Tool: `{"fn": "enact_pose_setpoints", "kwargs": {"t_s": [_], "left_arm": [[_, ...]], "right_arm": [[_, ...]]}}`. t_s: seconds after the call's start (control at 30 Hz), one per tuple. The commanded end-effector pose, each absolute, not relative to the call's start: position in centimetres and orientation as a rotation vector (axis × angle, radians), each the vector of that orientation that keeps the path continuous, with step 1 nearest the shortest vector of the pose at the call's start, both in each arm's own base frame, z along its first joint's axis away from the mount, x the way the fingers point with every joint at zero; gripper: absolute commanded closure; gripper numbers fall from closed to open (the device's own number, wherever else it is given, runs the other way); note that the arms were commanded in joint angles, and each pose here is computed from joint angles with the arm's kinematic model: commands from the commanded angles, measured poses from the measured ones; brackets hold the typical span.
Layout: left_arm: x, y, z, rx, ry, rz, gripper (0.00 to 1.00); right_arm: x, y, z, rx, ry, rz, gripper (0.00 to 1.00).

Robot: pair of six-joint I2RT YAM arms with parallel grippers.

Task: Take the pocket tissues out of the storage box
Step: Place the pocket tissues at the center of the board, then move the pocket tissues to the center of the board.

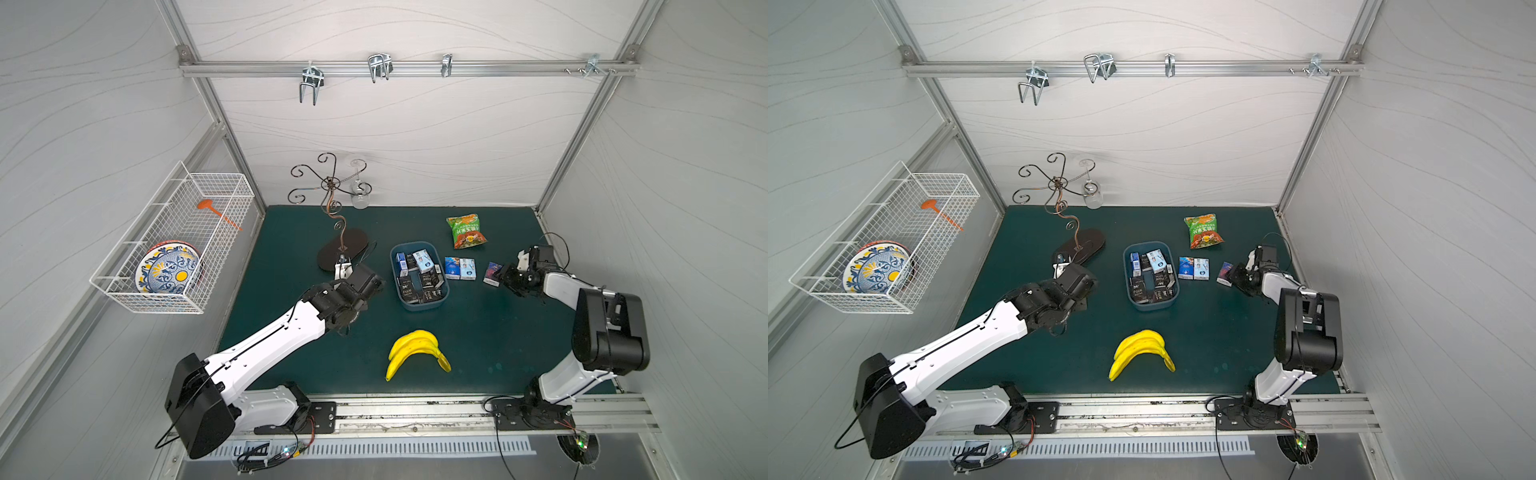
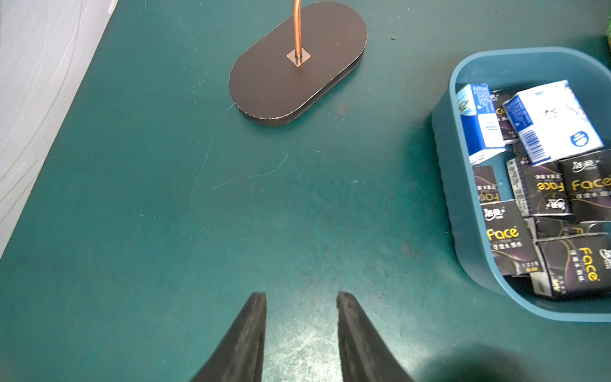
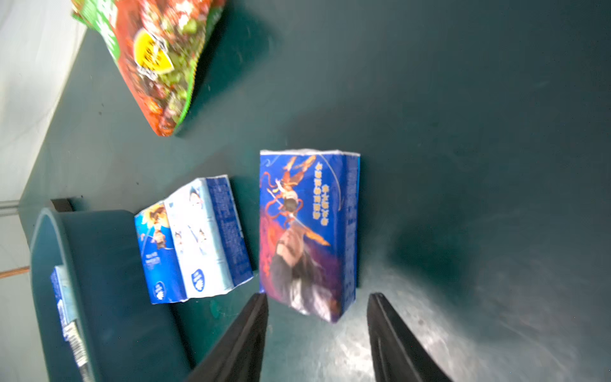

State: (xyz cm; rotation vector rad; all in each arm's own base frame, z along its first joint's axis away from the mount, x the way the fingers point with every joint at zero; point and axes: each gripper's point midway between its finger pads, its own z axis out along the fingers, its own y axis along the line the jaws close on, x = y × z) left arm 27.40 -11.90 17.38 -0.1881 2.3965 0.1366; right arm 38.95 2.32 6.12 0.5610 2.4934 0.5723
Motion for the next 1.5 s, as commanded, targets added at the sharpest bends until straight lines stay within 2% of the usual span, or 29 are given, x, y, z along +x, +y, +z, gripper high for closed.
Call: {"fn": "enact_pose_setpoints", "kwargs": {"t_s": [0.0, 0.27, 0.47, 0.67, 0.87, 1.03, 1.3, 1.47], "left_arm": [[28.2, -12.7, 19.2, -0.2, 2.357, 0.078, 0.6], [27.9, -12.2, 19.4, -0.196, 2.349, 0.085, 0.6], [27.9, -12.2, 19.7, -0.194, 2.347, 0.087, 0.6], [27.7, -12.2, 19.4, -0.189, 2.357, 0.084, 0.6], [27.6, -12.2, 19.7, -0.189, 2.351, 0.072, 0.6], [27.6, -12.4, 19.6, -0.183, 2.357, 0.06, 0.6], [27.7, -13.0, 19.3, -0.175, 2.37, 0.04, 0.6], [27.6, -13.2, 19.4, -0.17, 2.367, 0.036, 0.6]], "right_arm": [[38.9, 1.4, 7.1, 0.569, 2.494, 0.506, 0.45], [39.6, 1.3, 4.9, 0.588, 2.549, 0.504, 0.49], [40.7, 2.0, 3.6, 0.53, 2.631, 0.489, 0.59], [41.4, 3.1, 3.7, 0.387, 2.705, 0.394, 0.74], [41.2, 4.7, 3.1, 0.146, 2.787, 0.286, 0.75], [40.4, 4.0, 2.1, 0.122, 2.827, 0.21, 0.75], [40.2, 3.2, 3.3, 0.057, 2.794, 0.132, 0.75], [40.7, 3.1, 3.9, 0.063, 2.777, 0.124, 0.7]]}}
